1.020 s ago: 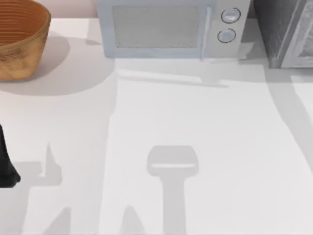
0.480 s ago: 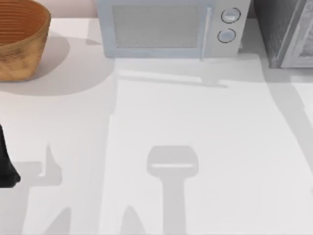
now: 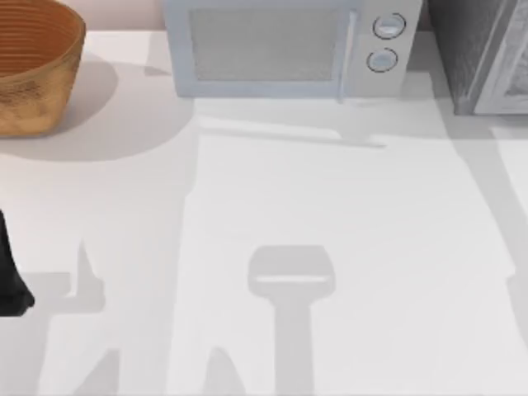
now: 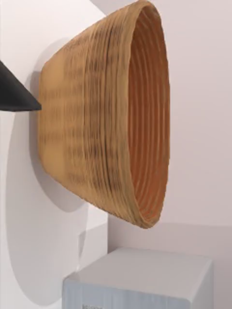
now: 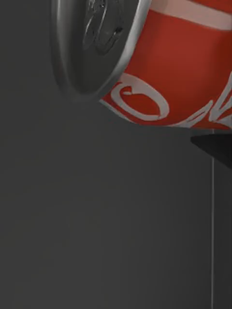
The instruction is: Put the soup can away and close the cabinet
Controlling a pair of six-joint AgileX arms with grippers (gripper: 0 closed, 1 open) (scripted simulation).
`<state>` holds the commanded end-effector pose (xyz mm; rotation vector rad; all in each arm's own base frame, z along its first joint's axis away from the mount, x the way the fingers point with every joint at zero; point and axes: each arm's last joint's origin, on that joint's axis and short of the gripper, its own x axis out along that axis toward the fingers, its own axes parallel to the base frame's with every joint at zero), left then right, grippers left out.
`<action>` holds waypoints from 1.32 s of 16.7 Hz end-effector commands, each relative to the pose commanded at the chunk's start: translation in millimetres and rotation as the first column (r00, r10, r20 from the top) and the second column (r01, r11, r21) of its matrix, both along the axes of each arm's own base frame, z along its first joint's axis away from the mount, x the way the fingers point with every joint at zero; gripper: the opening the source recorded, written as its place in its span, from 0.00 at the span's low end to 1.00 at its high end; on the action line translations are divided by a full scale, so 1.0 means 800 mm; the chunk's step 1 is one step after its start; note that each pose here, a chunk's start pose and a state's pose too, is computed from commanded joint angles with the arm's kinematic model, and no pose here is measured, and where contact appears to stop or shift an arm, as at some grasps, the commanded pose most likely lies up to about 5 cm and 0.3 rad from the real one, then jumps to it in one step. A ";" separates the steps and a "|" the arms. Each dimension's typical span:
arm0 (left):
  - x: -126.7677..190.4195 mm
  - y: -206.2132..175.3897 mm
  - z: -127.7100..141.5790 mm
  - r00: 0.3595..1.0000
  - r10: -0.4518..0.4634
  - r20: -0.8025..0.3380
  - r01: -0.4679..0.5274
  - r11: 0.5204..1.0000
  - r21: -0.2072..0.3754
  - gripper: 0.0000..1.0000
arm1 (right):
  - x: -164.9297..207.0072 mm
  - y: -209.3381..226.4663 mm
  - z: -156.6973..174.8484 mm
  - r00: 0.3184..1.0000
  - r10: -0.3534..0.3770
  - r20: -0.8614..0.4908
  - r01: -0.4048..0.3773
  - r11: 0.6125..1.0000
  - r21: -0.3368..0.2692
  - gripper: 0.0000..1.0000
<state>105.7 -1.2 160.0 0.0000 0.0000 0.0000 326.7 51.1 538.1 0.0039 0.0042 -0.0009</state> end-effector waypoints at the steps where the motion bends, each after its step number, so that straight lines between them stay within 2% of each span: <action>1: 0.000 0.000 0.000 1.000 0.000 0.000 0.000 1.000 0.000 1.00 | 0.006 0.000 0.001 1.000 0.000 0.001 0.000 1.000 0.000 0.00; 16: 0.000 0.000 0.000 1.000 0.000 0.000 0.000 1.000 0.000 1.00 | 0.089 -0.005 -0.006 1.000 0.000 0.003 0.000 1.000 0.000 0.00; 22: 0.000 0.000 0.000 1.000 0.000 0.000 0.000 1.000 0.000 1.00 | 0.099 -0.008 -0.010 1.000 0.000 0.003 0.000 1.000 0.000 0.00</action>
